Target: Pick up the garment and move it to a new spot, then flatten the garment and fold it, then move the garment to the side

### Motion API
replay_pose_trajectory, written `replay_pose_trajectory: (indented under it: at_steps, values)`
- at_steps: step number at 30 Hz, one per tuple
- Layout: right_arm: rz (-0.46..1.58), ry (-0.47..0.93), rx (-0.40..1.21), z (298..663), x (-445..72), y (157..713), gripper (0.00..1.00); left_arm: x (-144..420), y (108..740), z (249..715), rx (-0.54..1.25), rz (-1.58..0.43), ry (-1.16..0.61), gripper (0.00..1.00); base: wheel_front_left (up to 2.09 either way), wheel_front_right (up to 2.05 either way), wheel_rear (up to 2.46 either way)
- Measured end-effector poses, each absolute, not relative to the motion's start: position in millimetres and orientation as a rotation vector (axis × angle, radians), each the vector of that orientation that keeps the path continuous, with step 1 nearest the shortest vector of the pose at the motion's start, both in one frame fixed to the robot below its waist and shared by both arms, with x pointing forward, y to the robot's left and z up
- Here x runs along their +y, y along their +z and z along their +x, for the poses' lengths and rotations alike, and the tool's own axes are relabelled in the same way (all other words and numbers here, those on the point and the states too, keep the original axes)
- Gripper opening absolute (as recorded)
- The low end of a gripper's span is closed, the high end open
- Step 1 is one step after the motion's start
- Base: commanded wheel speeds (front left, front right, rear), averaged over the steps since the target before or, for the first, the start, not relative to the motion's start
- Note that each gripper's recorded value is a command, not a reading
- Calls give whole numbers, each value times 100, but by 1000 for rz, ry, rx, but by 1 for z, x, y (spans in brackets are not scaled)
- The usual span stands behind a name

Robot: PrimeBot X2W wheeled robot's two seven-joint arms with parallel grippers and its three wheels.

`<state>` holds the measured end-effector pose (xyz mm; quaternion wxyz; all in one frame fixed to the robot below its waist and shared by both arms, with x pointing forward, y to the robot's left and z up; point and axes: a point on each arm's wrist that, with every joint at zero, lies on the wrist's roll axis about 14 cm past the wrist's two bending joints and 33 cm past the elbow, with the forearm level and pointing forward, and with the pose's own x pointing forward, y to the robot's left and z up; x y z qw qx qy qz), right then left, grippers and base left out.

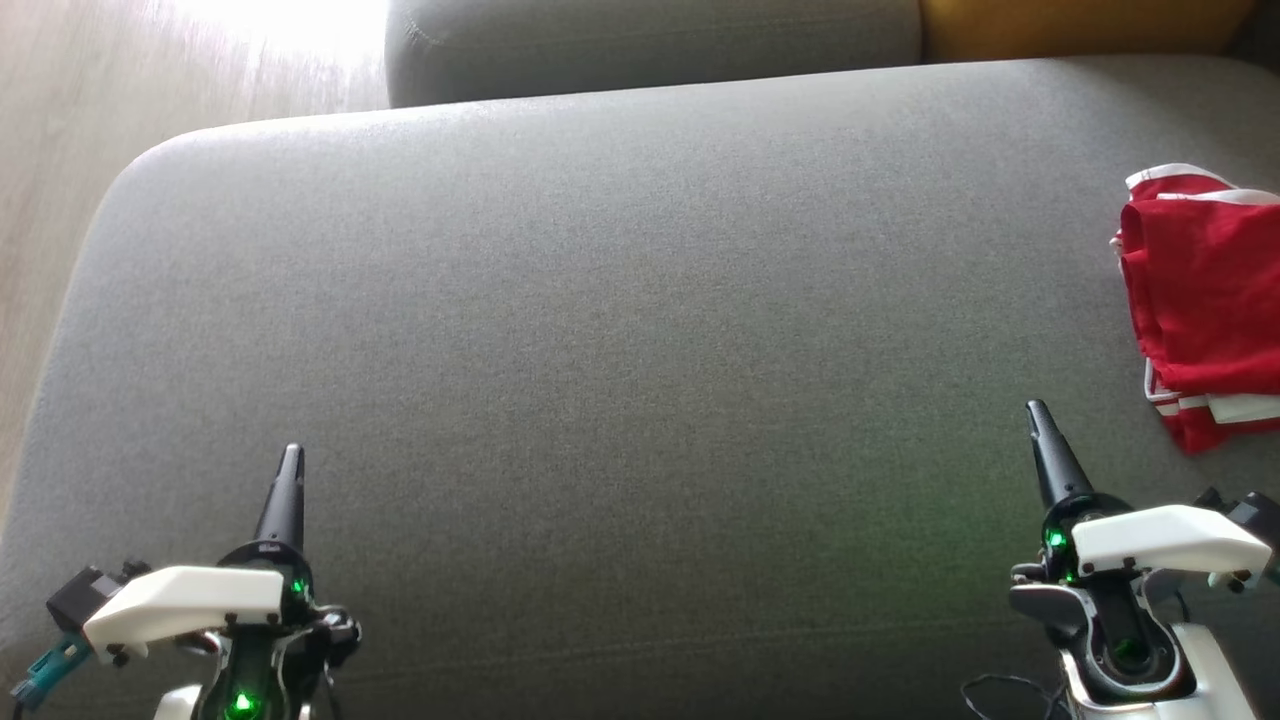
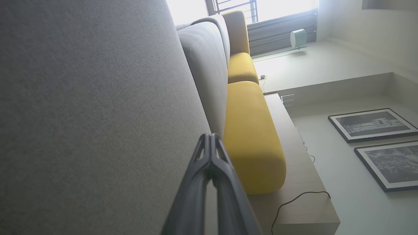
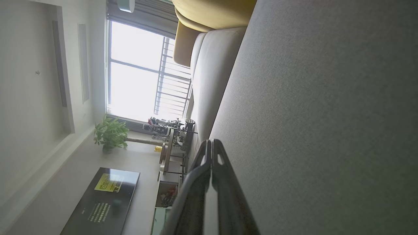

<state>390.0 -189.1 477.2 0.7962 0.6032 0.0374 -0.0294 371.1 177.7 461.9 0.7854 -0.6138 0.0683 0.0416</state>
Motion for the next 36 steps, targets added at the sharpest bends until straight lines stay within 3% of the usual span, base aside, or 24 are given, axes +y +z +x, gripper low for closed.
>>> replay_pose_trajectory:
  at_steps: [27,36]
  values:
    - [1571,-71,32,381,-205,486,0,187,476,373,97,-1576,58,0,0,0,0]
    - [1576,-73,28,381,-206,486,0,187,476,373,97,-1580,55,0,0,0,0]
